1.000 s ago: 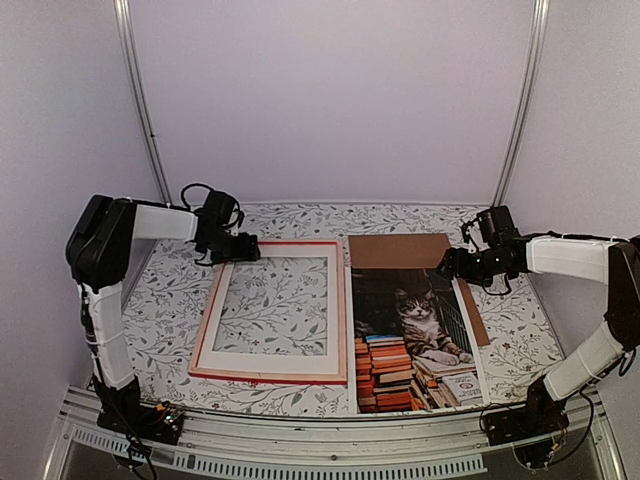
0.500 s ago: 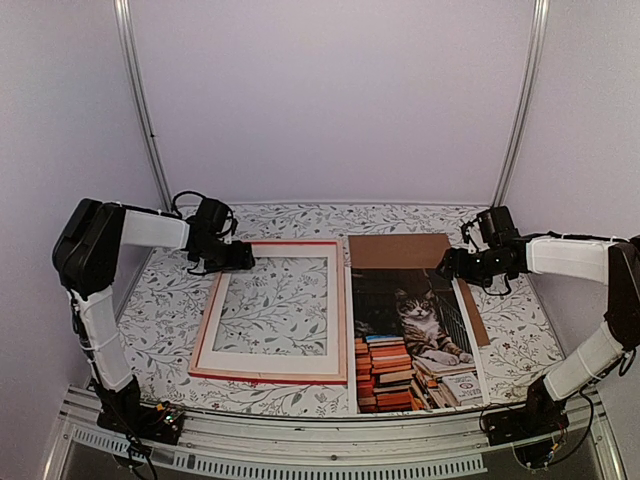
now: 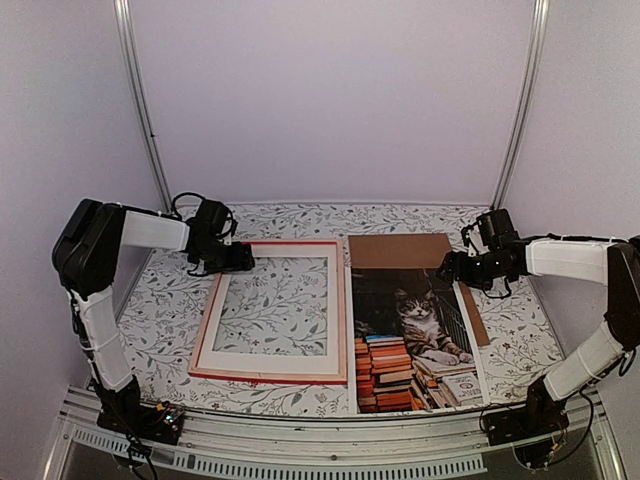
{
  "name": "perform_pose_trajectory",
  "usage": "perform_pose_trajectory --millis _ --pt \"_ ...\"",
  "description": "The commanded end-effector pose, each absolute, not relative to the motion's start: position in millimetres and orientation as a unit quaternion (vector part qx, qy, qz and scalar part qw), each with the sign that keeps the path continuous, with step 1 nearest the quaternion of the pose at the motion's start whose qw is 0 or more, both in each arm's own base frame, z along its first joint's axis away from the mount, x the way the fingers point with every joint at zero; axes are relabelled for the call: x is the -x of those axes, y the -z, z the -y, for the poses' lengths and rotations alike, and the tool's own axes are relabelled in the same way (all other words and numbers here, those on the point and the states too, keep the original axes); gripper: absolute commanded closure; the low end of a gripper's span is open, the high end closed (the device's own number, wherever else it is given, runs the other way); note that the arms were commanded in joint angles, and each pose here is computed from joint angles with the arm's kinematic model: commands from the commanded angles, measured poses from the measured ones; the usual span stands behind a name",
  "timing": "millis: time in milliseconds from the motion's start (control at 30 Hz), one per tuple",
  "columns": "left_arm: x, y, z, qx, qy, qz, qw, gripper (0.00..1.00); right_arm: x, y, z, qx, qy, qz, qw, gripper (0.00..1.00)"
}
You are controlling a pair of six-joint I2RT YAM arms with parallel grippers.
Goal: Put the photo into the frame
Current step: Press the mat board against the glass panel, then move the frame body to the center of the board.
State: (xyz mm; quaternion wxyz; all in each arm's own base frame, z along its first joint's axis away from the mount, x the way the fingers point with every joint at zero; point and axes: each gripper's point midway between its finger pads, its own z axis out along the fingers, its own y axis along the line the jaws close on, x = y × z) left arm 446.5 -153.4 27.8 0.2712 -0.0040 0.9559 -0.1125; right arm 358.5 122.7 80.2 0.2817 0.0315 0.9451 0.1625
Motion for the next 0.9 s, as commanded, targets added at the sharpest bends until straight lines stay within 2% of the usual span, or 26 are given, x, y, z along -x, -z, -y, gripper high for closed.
perform_pose_trajectory --millis 0,300,533,733,767,867 --pt "-435 -15 151 0.009 0.108 -0.961 0.253 0.16 -357 -80 -123 -0.033 -0.161 -0.945 0.284 0.17" --pt "-443 -59 158 0.004 0.122 -0.944 0.306 0.16 -352 -61 -98 -0.056 -0.093 -0.961 0.255 0.16" --pt "-439 -113 174 -0.011 0.153 -0.920 0.360 0.15 -335 -42 -92 -0.071 -0.107 -0.968 0.217 0.20" --pt "-408 -143 222 -0.065 0.207 -0.904 0.369 0.12 -309 -34 -95 -0.093 -0.133 -0.969 0.189 0.26" --pt "-402 -146 231 -0.075 0.215 -0.901 0.368 0.12 -305 -34 -96 -0.096 -0.137 -0.968 0.186 0.27" --pt "-377 -151 258 -0.109 0.235 -0.895 0.362 0.01 -296 -36 -97 -0.109 -0.151 -0.965 0.184 0.30"
